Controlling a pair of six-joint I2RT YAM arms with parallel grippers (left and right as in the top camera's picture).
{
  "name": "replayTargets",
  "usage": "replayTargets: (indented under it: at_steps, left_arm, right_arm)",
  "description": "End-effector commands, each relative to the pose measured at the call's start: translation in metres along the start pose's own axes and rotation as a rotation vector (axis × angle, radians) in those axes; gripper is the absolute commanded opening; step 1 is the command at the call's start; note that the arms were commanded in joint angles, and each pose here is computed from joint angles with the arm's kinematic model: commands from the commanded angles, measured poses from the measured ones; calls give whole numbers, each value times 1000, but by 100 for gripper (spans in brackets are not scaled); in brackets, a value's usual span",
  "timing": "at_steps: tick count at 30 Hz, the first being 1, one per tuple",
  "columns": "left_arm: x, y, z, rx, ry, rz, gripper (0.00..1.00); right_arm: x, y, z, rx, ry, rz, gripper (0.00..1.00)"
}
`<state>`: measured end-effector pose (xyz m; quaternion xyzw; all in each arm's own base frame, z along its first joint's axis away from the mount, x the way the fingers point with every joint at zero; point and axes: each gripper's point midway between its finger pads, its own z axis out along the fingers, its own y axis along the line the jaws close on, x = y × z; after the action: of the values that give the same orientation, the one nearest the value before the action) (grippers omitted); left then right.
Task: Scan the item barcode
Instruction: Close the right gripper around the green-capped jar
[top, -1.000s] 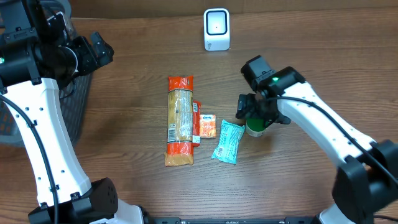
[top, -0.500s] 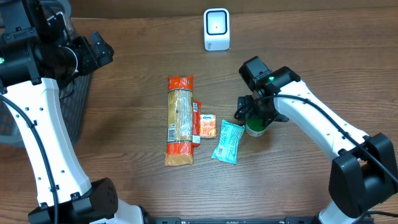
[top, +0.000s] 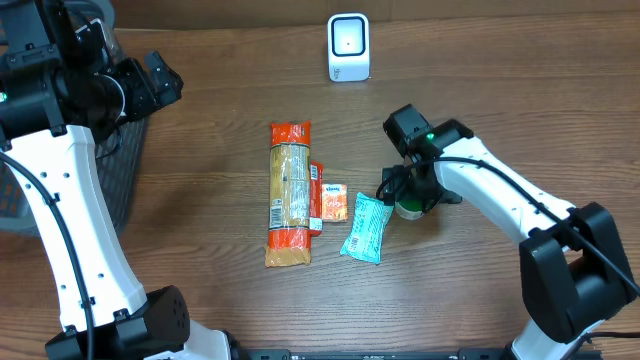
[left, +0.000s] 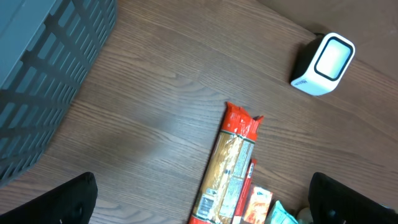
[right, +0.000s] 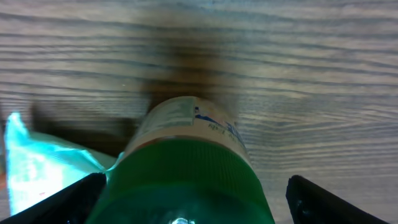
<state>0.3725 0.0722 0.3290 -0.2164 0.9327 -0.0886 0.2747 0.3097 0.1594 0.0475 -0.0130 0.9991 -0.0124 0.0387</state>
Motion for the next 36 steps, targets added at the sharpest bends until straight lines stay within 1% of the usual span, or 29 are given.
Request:
replayTargets:
  at_steps: [1, 4, 5, 10, 12, 13, 17, 24, 27, 36]
  left_arm:
    - [0, -3, 3, 10, 9, 23, 99]
    - [0, -3, 3, 10, 9, 23, 99]
    - [0, -3, 3, 10, 10, 23, 100]
    - [0, -3, 3, 10, 10, 23, 100]
    - [0, -3, 3, 10, 9, 22, 100]
    - [0, -3, 3, 10, 9, 23, 100]
    - [0, -3, 3, 10, 10, 23, 99]
    - [0, -3, 3, 10, 10, 22, 99]
    - [0, -3, 3, 10, 10, 22, 99]
    - [0, -3, 3, 10, 10, 23, 99]
  right_arm:
    - [4, -3, 11, 11, 7, -12, 95]
    - [4, -3, 14, 9, 1, -11, 94]
    - [3, -3, 14, 11, -2, -12, 92]
    - [4, -4, 13, 19, 1, -16, 91]
    - [2, -6, 13, 32, -10, -15, 82]
    - [0, -8, 13, 40, -18, -14, 79]
    - [-4, -15, 13, 55, -28, 6, 77]
    - [-13, -36, 15, 55, -28, 72, 77]
    - [-9, -35, 15, 32, -2, 69, 77]
    - [2, -39, 15, 50, 45, 71, 80]
